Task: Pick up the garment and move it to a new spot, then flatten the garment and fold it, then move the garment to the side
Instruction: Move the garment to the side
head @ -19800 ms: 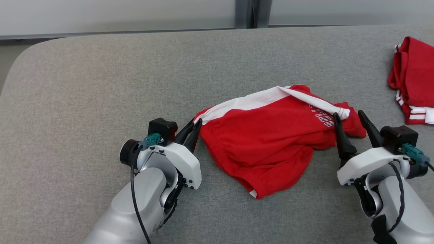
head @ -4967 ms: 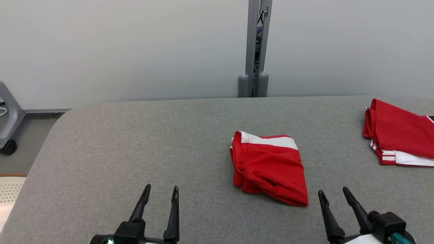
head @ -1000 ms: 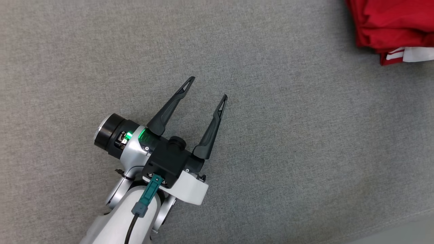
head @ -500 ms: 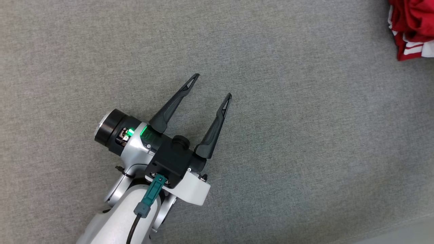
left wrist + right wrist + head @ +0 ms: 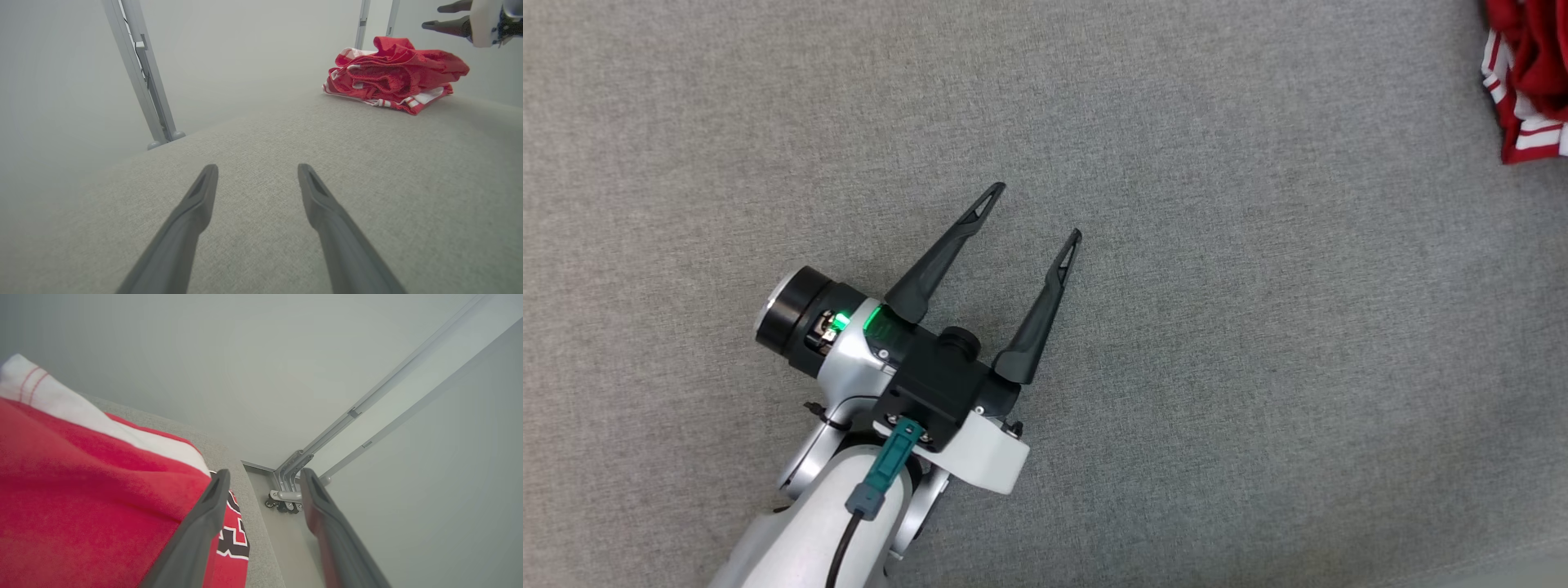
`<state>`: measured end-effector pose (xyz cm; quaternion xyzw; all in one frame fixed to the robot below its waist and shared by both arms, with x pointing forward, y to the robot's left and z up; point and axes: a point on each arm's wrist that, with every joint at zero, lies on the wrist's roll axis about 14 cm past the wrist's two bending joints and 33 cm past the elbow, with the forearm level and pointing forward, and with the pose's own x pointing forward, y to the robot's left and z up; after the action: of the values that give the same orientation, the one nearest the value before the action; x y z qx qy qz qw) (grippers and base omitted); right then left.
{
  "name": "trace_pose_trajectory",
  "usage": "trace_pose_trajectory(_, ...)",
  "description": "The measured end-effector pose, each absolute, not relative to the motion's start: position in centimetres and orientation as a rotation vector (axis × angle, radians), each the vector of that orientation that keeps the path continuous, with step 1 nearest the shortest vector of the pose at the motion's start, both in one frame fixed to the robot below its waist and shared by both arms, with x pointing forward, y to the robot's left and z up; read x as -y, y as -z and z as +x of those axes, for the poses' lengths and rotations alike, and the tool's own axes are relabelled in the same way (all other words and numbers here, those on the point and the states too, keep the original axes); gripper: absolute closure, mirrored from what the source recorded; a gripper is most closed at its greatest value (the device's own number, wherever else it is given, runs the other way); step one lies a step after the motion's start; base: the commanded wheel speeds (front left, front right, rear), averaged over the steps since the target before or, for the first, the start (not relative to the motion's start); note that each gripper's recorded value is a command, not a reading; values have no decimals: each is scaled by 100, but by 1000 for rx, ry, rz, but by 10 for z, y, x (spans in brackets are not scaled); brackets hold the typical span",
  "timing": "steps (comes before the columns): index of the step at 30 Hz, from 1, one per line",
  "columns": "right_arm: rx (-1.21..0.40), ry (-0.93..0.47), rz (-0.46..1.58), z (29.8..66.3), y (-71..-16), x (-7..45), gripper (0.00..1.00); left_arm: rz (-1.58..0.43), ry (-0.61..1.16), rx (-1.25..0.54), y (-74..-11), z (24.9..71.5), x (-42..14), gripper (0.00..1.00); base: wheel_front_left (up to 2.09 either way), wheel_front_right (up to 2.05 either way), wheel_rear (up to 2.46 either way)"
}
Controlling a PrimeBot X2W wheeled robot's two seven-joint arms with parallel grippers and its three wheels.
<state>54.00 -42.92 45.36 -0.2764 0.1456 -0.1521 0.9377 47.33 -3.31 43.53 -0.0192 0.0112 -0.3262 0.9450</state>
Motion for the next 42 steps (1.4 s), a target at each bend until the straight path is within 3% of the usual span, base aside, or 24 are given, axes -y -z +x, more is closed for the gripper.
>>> trace_pose_trajectory(4, -216, 339, -611, 541, -481, 424, 0, -44, 629, -17, -442, 476, 25, 0, 0, 0, 0)
trace_pose_trajectory(14, -39, 94, -408, 555, -494, 291, 0, -67, 523, 2, -466, 464, 1, 0, 0, 0, 0)
trace_pose_trajectory(19, 18, -87, -254, 537, -500, 212, 0, -102, 341, -20, -474, 454, -38, 0, 0, 0, 0)
trace_pose_trajectory(26, 108, -234, -122, 502, -529, 148, 0, -103, 168, 5, -490, 433, -90, 0, 0, 0, 0)
trace_pose_trajectory(32, 178, -271, 1, 466, -553, 123, 0, -147, 76, 45, -506, 408, -117, 0, 0, 0, 0)
trace_pose_trajectory(42, 183, -236, 98, 403, -549, 124, 0, -192, -25, 69, -511, 363, -149, 0, 0, 0, 0)
